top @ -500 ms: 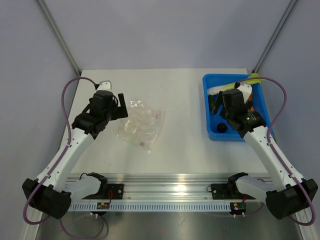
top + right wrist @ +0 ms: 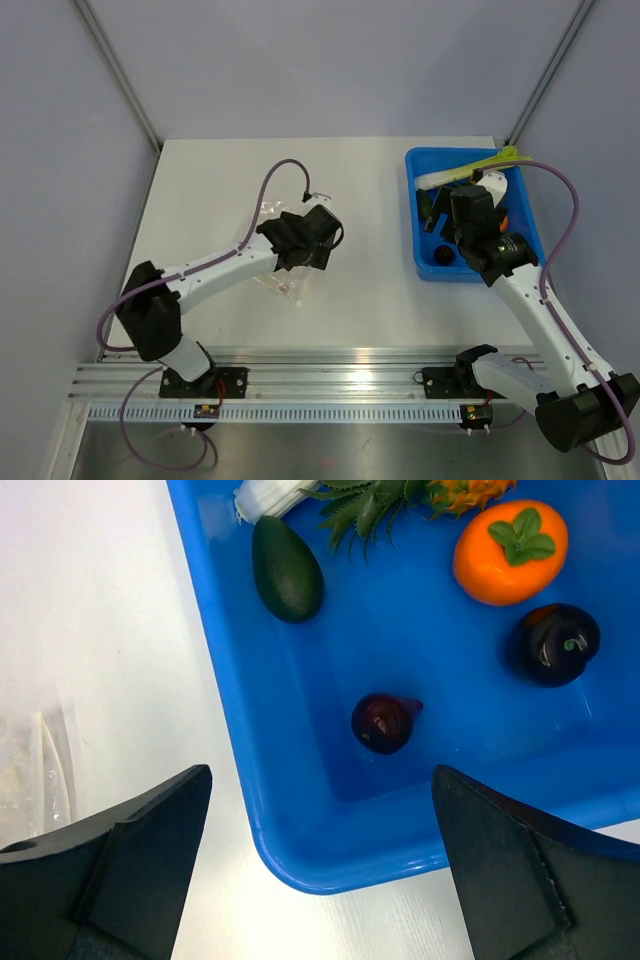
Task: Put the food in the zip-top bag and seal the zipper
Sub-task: Pick up the zipper food storage bag at the center of the board.
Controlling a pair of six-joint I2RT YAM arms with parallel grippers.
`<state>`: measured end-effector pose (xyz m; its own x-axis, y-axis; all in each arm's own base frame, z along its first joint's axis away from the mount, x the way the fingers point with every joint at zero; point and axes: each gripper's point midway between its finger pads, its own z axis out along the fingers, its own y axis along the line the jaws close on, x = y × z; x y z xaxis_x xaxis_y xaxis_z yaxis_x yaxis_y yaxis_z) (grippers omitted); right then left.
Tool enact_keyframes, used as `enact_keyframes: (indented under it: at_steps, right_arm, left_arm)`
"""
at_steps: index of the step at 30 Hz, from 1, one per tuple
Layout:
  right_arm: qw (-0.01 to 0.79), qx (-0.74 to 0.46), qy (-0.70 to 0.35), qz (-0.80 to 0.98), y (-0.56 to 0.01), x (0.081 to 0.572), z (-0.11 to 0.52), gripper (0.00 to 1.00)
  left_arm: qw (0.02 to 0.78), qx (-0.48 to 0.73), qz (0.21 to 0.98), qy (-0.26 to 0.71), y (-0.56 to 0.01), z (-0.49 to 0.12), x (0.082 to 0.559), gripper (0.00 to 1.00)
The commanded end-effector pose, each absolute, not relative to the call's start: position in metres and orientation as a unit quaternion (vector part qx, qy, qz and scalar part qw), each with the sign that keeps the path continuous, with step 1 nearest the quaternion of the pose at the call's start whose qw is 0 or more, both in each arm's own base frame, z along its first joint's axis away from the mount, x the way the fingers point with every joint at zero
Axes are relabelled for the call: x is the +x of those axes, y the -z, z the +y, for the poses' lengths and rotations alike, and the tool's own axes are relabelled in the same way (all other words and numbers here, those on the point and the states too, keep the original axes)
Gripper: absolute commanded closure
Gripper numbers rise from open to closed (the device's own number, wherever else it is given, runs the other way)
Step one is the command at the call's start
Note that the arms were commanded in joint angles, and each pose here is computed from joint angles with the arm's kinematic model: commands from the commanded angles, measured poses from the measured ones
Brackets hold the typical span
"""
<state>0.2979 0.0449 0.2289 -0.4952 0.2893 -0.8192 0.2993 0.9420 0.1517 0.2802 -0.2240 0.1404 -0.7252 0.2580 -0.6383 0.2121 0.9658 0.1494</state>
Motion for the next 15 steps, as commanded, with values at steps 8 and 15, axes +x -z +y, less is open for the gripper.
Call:
enact_keyframes:
  at_steps: [8, 15]
  right_arm:
    - [0.482, 0.164, -0.012, 0.861, -0.235, 0.299, 0.051, 0.01]
    - [0.480, 0.166, -0.017, 0.861, -0.231, 0.296, 0.051, 0.00]
  left_arm:
    - [0.335, 0.109, 0.934, -0.058, -0.109, -0.261, 0.300, 0.25]
    - [0.323, 0.110, 0.935, -0.098, -0.077, -0.260, 0.309, 0.31]
